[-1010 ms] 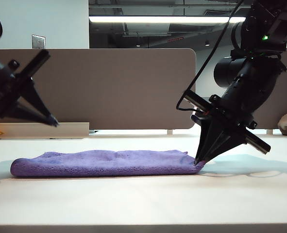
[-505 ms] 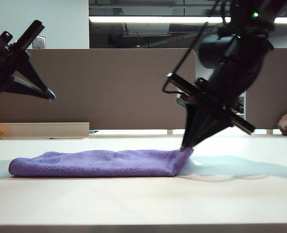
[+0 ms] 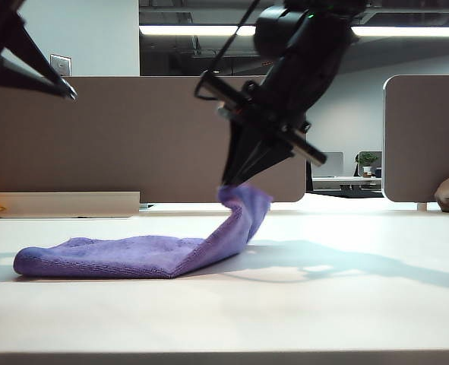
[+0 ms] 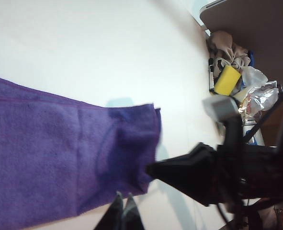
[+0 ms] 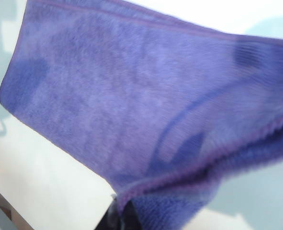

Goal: Fold the bottom of the cloth upward, then fold it vertically to form a square shape.

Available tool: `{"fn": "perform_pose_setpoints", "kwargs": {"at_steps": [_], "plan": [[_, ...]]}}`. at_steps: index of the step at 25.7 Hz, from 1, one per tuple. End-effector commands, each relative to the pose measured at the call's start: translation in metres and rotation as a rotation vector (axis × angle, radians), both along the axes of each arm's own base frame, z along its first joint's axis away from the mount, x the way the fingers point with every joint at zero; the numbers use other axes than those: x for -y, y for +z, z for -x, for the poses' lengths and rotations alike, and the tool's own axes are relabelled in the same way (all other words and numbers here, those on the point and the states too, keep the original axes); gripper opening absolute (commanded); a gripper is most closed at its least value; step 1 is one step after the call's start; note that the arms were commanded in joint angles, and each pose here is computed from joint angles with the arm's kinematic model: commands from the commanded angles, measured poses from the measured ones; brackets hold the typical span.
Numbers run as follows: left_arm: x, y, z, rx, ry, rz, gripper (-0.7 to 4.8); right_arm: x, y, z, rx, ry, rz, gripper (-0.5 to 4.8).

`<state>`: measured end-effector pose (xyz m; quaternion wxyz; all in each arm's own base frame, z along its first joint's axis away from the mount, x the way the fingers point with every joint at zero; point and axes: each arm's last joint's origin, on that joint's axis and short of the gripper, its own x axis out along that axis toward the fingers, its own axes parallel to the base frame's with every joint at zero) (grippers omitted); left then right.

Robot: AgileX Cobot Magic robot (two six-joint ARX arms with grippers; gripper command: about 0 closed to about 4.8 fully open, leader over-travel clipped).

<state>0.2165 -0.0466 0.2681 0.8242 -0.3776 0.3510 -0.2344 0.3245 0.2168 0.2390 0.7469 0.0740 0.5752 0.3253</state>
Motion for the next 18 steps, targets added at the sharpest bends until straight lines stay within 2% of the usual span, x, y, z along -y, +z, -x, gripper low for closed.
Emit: {"fn": "perform_pose_setpoints", "kwargs": {"at_steps": [1, 7, 18], "plan": [[-0.002, 0.012, 0.011, 0.054, -0.001, -0.002, -0.06, -0.018, 0.000, 0.001, -0.003, 0.043, -0.017, -0.02], [-0.005, 0.026, 0.030, 0.116, 0.002, -0.004, -0.06, -0.055, 0.000, 0.003, 0.011, 0.112, -0.035, -0.02], [-0.008, 0.036, 0.055, 0.148, 0.000, -0.006, -0.06, -0.102, -0.005, 0.001, -0.003, 0.183, -0.088, -0.02]]}}
